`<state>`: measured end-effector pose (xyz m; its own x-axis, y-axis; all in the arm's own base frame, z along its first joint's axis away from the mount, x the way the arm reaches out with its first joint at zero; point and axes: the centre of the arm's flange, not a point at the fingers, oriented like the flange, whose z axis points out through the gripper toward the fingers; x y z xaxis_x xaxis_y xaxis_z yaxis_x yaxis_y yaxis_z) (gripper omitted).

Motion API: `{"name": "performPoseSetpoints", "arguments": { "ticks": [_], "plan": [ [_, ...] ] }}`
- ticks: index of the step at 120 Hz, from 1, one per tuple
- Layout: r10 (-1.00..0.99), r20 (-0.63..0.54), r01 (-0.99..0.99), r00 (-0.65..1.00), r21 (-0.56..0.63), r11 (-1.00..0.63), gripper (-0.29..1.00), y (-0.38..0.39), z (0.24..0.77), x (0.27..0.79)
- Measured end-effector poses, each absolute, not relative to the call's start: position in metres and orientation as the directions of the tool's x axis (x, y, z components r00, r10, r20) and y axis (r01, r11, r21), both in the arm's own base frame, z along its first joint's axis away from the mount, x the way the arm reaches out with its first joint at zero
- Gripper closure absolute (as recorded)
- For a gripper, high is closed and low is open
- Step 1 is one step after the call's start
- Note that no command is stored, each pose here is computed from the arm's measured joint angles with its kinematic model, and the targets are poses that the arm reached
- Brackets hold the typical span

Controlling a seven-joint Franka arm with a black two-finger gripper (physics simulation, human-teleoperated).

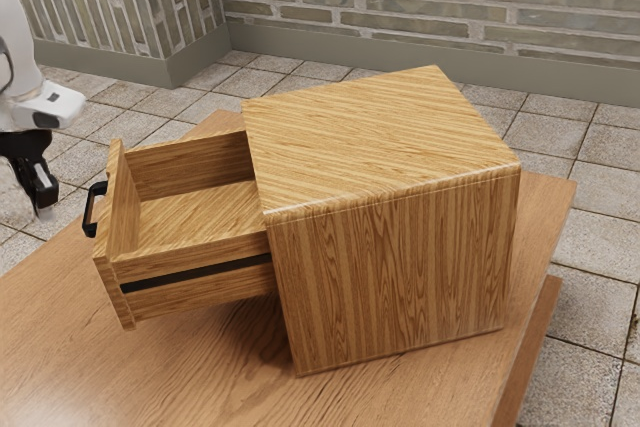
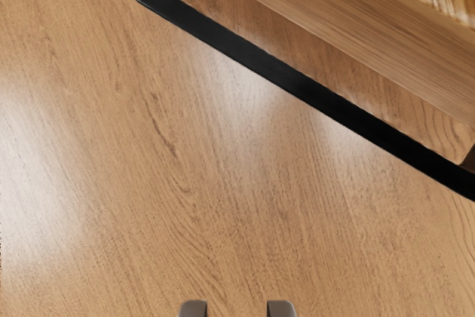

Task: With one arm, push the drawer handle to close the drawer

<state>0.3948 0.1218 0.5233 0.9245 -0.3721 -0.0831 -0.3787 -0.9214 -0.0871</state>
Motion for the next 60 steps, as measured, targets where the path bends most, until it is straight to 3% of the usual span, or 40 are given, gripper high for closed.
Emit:
{"name": "performPoseSetpoints", "arguments": {
  "ticks": [32,60],
  "plan": [
    [-0.605,0.060,-0.593,0.794,-0.141,-0.793,0.77,0.126,0.502,0.419],
    [-0.740,0.094,-0.719,0.666,-0.180,-0.671,0.78,0.117,0.505,0.426]
  ]
}}
